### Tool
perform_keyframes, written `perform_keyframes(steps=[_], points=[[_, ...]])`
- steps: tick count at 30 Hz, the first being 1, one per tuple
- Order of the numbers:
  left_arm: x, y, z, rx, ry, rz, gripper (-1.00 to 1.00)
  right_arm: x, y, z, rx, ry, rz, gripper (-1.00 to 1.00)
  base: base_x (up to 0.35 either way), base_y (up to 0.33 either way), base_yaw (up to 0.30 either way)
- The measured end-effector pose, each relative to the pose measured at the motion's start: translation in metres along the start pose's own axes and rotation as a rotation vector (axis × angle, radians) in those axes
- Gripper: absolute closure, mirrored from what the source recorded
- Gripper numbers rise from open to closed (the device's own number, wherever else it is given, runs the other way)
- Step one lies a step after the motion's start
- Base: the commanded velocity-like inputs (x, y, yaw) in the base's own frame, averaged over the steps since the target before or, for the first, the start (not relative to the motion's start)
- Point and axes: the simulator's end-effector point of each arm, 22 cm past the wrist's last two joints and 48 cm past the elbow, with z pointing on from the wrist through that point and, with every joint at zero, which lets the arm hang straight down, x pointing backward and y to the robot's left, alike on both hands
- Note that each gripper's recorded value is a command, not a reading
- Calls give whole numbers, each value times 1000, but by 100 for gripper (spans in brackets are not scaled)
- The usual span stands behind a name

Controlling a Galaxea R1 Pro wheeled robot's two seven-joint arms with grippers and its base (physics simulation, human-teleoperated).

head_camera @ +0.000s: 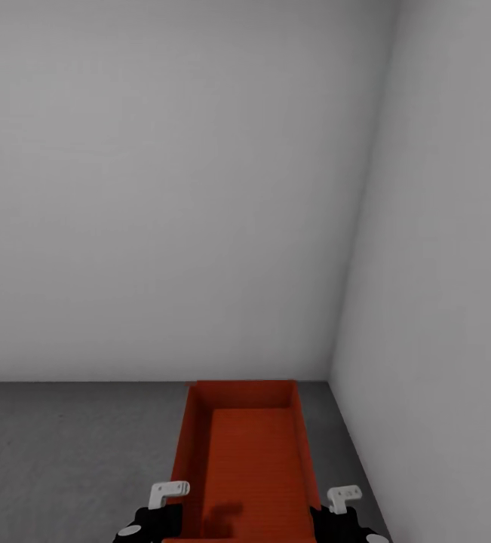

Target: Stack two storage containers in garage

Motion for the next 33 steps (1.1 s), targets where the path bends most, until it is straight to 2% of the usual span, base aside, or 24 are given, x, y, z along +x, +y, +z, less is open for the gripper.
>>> perform_keyframes(steps=[14, 28, 33], points=[[-2, 0, 0, 0, 0, 4, 100, 0, 0, 0, 0, -1, 4, 100, 298, 0, 0], [-8, 3, 0, -7, -12, 4, 100, -2, 4, 1, -1, -15, 18, 100, 12, 0, 0], [-4, 5, 0, -10, 7, 11, 100, 6, 6, 2, -1, 1, 27, 100, 0, 0, 0]])
